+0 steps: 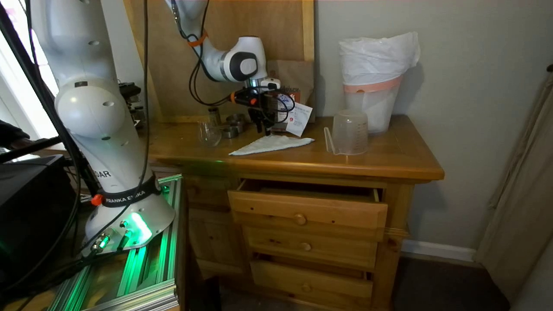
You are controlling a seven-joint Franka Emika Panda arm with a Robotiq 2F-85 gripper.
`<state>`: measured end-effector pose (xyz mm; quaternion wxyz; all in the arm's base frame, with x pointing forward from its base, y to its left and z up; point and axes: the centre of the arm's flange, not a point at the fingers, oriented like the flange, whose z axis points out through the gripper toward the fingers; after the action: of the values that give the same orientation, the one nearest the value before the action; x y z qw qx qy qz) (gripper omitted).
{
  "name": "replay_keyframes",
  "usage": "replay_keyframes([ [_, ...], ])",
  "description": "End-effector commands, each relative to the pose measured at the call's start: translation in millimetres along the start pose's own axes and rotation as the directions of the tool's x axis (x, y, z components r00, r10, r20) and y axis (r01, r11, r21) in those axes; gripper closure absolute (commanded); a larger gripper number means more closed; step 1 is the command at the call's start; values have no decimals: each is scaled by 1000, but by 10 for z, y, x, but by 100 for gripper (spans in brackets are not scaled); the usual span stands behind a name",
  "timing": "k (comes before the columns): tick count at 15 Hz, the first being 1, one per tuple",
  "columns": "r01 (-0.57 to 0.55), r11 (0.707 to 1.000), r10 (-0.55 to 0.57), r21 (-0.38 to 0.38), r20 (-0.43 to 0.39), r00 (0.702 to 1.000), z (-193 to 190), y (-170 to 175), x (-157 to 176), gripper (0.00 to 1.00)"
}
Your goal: Unfold the white towel
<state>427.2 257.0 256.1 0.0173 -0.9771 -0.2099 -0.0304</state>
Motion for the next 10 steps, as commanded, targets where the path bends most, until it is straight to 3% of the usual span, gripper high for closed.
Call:
replay_keyframes([
  [1, -28, 999, 28, -18, -13, 1000, 51, 2, 87, 41],
  [4, -39, 999, 38, -25, -13, 999, 68, 4, 91, 42],
  [7, -49, 998, 48, -28, -12, 999, 79, 1, 104, 59],
  [10, -55, 998, 55, -30, -12, 998, 90, -9, 122, 67],
])
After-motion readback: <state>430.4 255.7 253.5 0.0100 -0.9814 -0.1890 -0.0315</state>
